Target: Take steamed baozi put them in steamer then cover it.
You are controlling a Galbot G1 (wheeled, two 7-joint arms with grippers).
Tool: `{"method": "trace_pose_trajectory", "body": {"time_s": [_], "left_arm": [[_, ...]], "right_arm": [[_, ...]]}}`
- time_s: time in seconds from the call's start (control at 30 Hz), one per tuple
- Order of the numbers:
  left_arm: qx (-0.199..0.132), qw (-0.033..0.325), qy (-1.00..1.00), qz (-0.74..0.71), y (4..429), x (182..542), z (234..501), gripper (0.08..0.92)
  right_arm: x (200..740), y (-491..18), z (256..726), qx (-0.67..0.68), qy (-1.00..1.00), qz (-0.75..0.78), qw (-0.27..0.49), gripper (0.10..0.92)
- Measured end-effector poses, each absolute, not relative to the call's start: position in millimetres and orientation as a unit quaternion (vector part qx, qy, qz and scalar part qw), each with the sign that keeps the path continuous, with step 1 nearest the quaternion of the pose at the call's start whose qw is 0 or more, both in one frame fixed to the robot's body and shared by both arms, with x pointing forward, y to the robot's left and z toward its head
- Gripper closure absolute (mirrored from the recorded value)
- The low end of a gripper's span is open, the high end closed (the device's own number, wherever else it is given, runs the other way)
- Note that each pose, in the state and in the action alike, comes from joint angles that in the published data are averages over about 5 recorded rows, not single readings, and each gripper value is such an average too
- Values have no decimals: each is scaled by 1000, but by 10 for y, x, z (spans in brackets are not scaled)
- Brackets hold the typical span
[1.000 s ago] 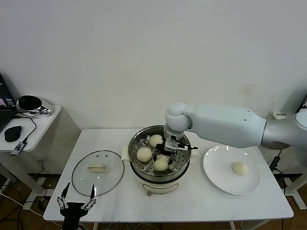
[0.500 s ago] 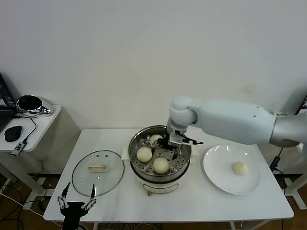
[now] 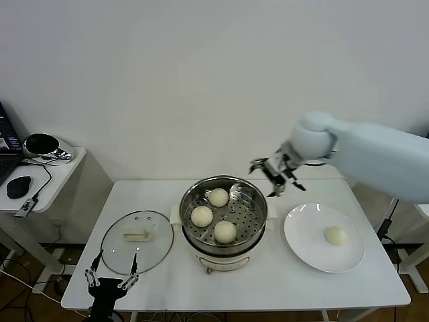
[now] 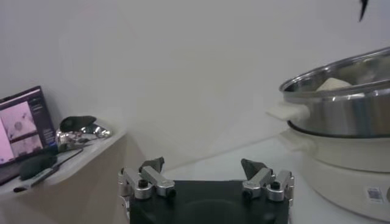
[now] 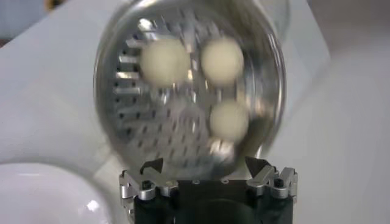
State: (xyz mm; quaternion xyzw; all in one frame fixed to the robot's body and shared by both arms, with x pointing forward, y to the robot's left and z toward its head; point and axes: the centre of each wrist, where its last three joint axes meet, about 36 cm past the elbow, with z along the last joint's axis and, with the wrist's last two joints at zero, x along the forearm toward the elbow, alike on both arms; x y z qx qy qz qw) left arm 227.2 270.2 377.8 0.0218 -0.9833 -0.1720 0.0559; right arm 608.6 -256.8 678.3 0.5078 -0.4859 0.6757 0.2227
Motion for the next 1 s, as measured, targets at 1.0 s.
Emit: {"method": "trace_pose_trajectory", "body": {"time_s": [1.0], "left_arm": [[20,67,-982,-178,2705,2257,3785,177]], "right_arm": [[6092,-4496,5214,450,-536,570,429,200]]}}
